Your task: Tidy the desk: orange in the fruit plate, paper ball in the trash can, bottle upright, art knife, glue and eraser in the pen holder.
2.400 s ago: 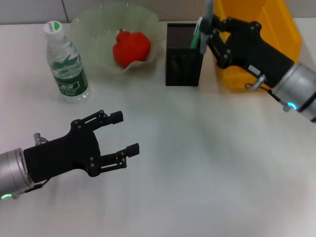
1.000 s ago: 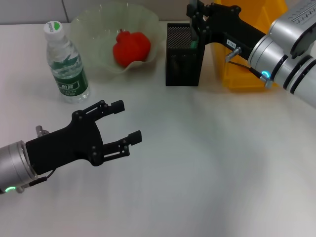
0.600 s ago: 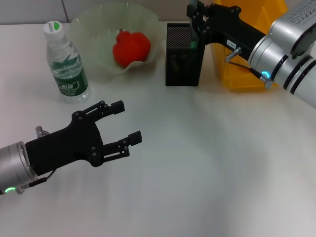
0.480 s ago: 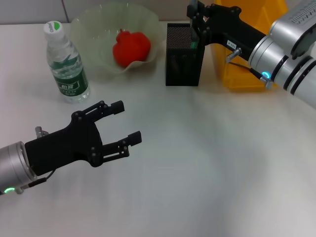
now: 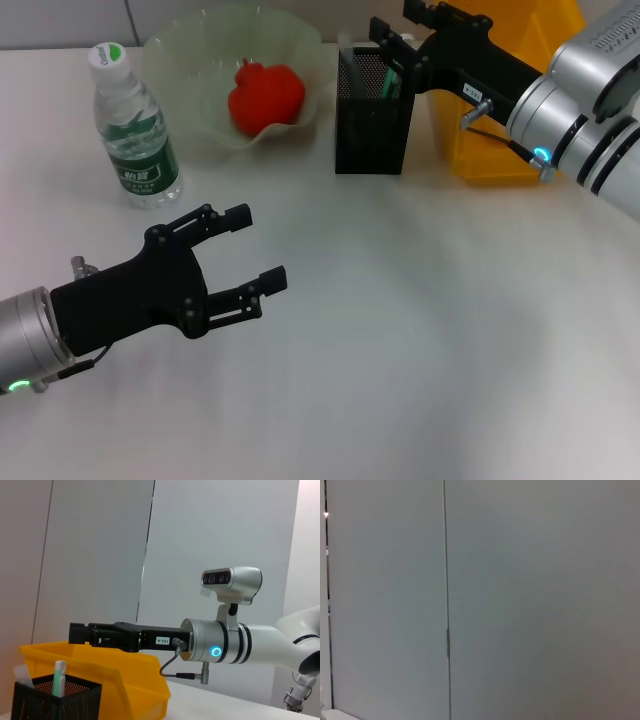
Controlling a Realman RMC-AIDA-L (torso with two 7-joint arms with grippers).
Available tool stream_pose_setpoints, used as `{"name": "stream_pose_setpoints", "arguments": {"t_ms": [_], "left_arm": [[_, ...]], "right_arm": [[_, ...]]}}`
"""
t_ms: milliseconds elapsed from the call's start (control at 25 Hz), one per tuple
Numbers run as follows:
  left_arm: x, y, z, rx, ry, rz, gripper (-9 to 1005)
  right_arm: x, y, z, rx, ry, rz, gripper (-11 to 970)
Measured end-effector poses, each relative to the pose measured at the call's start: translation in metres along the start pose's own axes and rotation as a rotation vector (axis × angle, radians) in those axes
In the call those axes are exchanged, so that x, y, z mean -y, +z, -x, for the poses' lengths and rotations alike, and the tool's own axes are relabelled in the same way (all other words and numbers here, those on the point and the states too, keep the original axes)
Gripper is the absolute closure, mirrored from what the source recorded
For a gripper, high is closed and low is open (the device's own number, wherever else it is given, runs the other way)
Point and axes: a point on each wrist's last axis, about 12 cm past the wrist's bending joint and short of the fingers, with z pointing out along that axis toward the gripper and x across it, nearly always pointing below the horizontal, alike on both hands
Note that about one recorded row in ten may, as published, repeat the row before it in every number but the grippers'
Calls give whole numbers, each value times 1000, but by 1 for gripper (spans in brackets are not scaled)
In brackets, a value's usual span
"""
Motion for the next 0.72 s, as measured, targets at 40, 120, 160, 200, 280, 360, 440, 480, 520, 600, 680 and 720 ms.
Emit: {"name": "stream_pose_setpoints", "arguments": {"t_ms": [40, 120, 160, 200, 280, 360, 440, 480, 520, 600, 680, 720], "left_arm": [[0, 0, 0, 0, 0, 0, 154], [0, 0, 0, 0, 0, 0, 154], [0, 0, 0, 0, 0, -1, 154], [0, 0, 0, 1, 0, -1, 154], [0, 0, 0, 1, 0, -1, 154], [0, 1, 0, 1, 0, -2, 154], [0, 1, 1, 1, -1, -2, 154], [0, 1, 1, 1, -1, -3, 154], [0, 1, 1, 1, -1, -3, 154], [0, 1, 1, 1, 1, -3, 154], [-1, 1, 1, 1, 2, -2, 154], [-1, 2, 1, 1, 3, -2, 154]], "right_arm": [[0, 0, 0, 0, 0, 0, 636], [0, 0, 0, 1, 1, -2, 522], [0, 0, 0, 2, 1, -3, 443], [1, 0, 0, 3, 2, -5, 364], [1, 0, 1, 5, 4, -9, 320], [2, -1, 0, 5, 6, -11, 277], [2, -1, 0, 5, 6, -12, 255], [2, -1, 0, 5, 7, -12, 255], [2, -1, 0, 6, 7, -13, 255], [1, -2, 0, 14, 10, -12, 255], [0, -7, 1, 45, 24, -1, 255], [0, -11, 1, 62, 34, 4, 255]]}}
